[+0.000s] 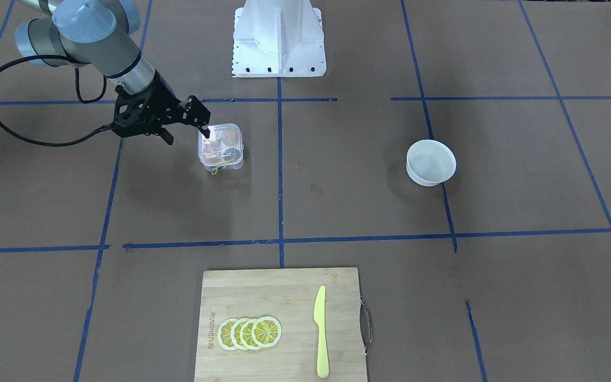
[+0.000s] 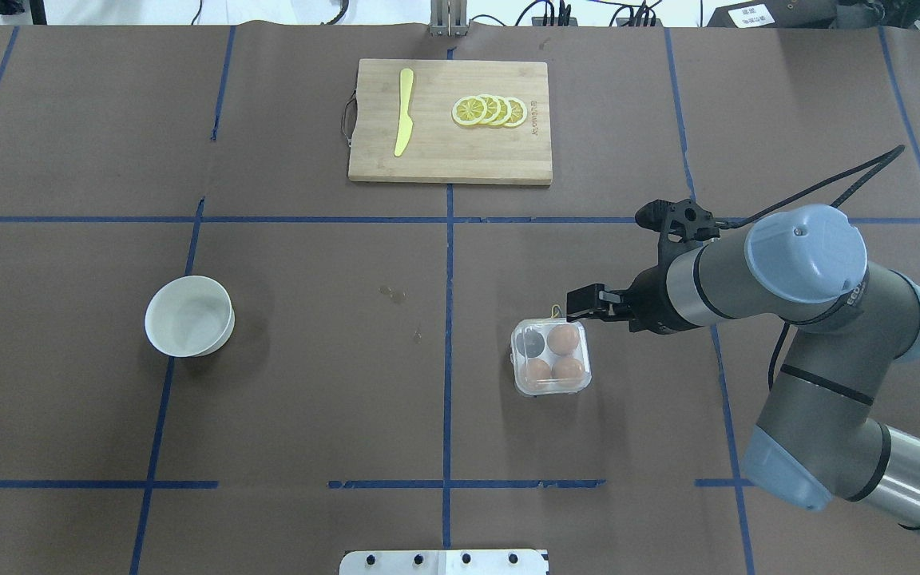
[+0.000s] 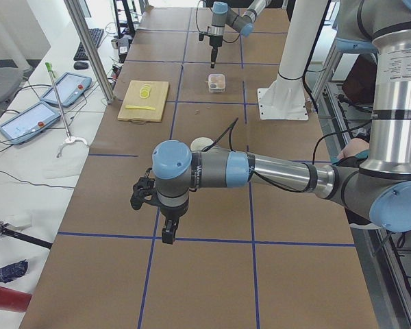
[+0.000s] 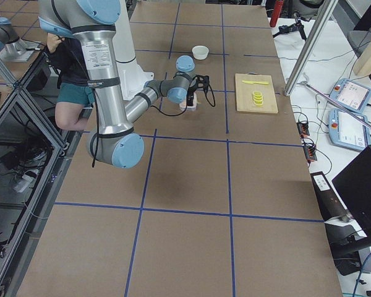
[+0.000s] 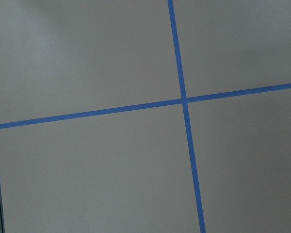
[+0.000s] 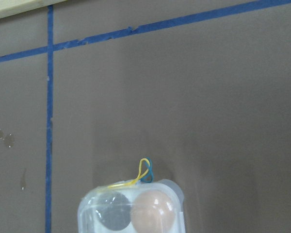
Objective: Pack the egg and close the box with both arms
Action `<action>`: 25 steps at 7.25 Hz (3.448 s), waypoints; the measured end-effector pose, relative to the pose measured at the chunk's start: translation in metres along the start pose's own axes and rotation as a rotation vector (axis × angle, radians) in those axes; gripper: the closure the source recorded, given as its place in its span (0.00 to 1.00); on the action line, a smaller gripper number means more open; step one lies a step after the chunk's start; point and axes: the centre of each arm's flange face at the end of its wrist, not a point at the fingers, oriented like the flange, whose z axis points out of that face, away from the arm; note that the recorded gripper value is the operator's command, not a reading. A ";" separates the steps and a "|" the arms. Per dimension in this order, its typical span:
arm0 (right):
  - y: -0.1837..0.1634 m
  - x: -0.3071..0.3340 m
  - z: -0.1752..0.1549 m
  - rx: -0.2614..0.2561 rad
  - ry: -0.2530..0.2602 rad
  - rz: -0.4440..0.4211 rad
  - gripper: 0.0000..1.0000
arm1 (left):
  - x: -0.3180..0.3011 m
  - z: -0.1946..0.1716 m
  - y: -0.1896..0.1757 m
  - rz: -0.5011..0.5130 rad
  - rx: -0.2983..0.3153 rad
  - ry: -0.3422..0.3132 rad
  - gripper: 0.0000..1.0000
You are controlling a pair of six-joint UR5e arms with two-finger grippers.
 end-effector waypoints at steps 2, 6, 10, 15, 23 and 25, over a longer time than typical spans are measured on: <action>-0.020 0.013 -0.004 0.007 0.091 0.010 0.00 | 0.001 0.001 0.000 0.003 -0.001 0.000 0.00; -0.087 0.088 -0.047 -0.015 0.242 -0.115 0.00 | 0.010 0.033 -0.001 0.062 -0.020 0.007 0.00; -0.154 0.273 -0.155 -0.100 0.387 -0.323 0.00 | -0.002 0.067 0.032 0.072 -0.032 0.020 0.00; -0.135 0.536 -0.232 -0.216 0.394 -0.183 0.00 | -0.002 0.067 0.032 0.077 -0.034 0.021 0.00; -0.105 0.566 -0.246 -0.194 0.323 -0.089 0.00 | -0.008 0.076 0.031 0.082 -0.029 0.016 0.00; -0.103 0.567 -0.245 -0.196 0.319 -0.085 0.00 | -0.009 0.077 0.032 0.073 -0.035 0.013 0.00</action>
